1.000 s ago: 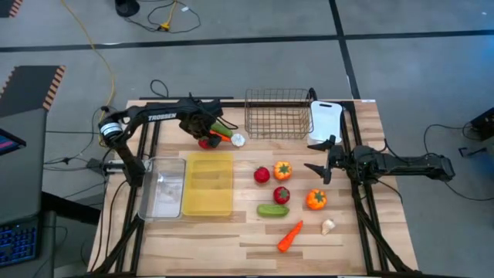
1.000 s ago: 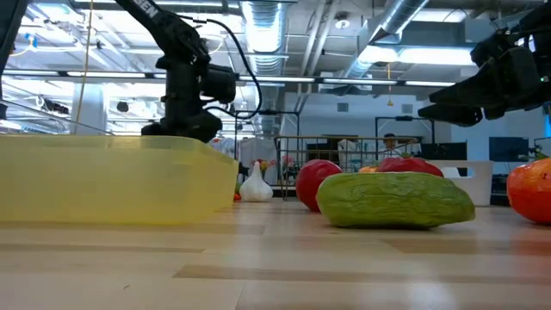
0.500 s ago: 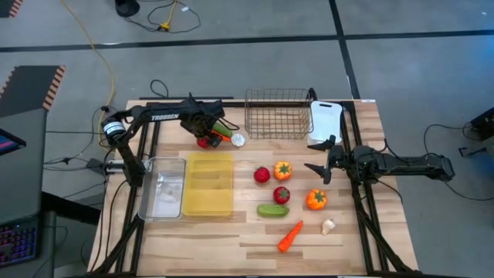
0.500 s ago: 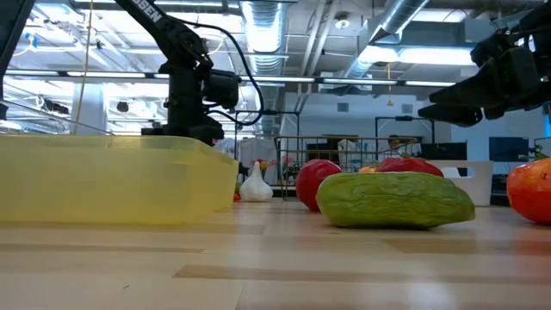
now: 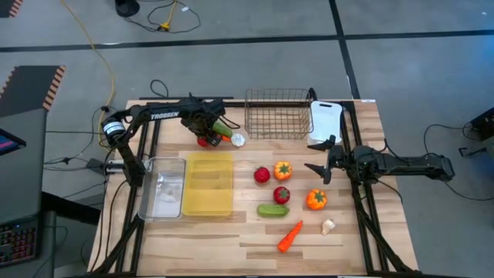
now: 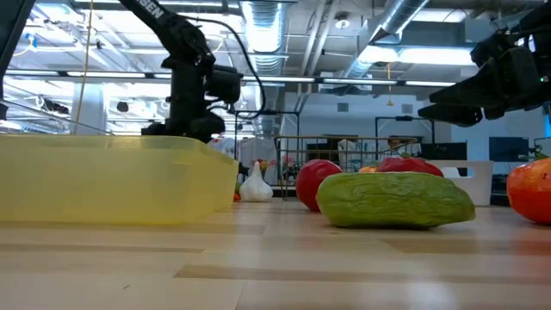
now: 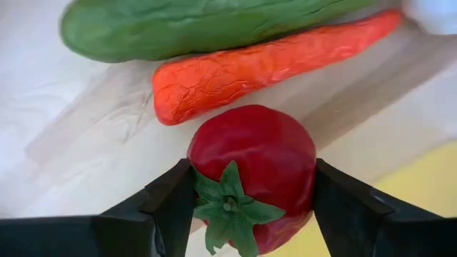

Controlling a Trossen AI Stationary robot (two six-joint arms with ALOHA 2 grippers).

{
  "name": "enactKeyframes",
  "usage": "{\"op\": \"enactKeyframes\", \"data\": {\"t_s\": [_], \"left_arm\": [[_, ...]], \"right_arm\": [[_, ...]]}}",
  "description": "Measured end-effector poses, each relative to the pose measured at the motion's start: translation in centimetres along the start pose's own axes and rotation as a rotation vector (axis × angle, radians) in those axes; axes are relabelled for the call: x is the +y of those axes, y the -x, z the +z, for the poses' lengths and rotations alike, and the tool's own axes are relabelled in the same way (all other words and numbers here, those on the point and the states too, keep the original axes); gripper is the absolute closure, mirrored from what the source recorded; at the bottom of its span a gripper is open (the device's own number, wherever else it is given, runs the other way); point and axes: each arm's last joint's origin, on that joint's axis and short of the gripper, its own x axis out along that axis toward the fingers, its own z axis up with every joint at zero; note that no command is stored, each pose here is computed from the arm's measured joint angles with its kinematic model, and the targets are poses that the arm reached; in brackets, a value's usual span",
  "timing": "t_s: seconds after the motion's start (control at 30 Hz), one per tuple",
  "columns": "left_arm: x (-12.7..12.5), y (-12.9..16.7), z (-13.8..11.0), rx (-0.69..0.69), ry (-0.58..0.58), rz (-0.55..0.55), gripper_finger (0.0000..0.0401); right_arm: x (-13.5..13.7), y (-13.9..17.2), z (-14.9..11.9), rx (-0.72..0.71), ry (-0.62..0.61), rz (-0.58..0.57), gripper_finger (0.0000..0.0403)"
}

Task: Sort produce into baskets
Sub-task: Put the top left red tomato into the transparent bin

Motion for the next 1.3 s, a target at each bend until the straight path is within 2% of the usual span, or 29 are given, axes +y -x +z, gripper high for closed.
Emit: {"op": "enactKeyframes", "data": {"t_s": [0.2,0.33,0.53,0.7,0.87,1.03,1.17,1.3], "left_arm": [[-0.5,4.6,0.7,0.018,-0.061,0.035,0.0177],[-1.4,8.0,0.1,0.037,-0.103,0.075,0.0177],[-2.8,11.7,-3.6,0.058,-0.114,0.095,0.0178],[-3.2,13.4,-7.8,0.026,-0.027,0.079,0.0178],[-3.0,13.5,-12.6,0.015,0.083,0.066,0.0178],[-2.4,11.7,-17.0,0.052,0.205,0.042,0.0178],[-2.1,9.3,-19.3,0.078,0.258,0.037,0.0175],[-2.1,7.2,-20.4,0.097,0.246,0.029,0.0155]], "right_arm": [[0.0,0.0,0.0,0.0,0.0,0.0,0.0021],[0.0,0.0,0.0,0.0,0.0,0.0,0.0021],[0.0,0.0,0.0,0.0,0.0,0.0,0.0021],[0.0,0.0,0.0,0.0,0.0,0.0,0.0021],[0.0,0.0,0.0,0.0,0.0,0.0,0.0021],[0.0,0.0,0.0,0.0,0.0,0.0,0.0021],[0.0,0.0,0.0,0.0,0.0,0.0,0.0021],[0.0,0.0,0.0,0.001,0.001,0.0,0.0021]]}}
